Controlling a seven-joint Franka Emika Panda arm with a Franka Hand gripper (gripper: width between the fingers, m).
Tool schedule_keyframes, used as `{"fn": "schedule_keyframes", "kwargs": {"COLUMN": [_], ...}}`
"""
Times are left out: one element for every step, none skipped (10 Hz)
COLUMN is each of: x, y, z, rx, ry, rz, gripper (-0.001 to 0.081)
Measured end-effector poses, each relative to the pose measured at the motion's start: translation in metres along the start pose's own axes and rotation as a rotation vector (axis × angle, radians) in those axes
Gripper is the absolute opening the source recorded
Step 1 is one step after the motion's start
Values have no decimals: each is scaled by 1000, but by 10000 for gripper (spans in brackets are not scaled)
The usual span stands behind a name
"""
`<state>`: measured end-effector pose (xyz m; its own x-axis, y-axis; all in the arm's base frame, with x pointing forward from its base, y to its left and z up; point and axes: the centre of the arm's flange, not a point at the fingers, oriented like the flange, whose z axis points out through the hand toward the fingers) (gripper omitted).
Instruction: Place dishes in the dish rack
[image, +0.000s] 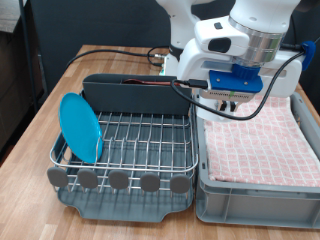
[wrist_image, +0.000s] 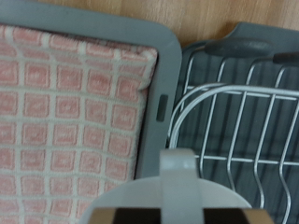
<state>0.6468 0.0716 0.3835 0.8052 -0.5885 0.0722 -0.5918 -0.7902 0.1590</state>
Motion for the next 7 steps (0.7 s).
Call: {"fn": "schedule_keyframes", "kwargs": {"x": [7,10,9,11,14,16,18], "y": [0,-2,-2,-2,-2,-2,-3], "z": [3,4,5,5,6,9,12], "rx": [17,32,27,29,39,47,52], "ry": [10,14,12,33,62,84,96], "rz": [-3,-11,-11,-13,-9,-5,-4], "gripper": [72,72,72,72,72,72,72]}}
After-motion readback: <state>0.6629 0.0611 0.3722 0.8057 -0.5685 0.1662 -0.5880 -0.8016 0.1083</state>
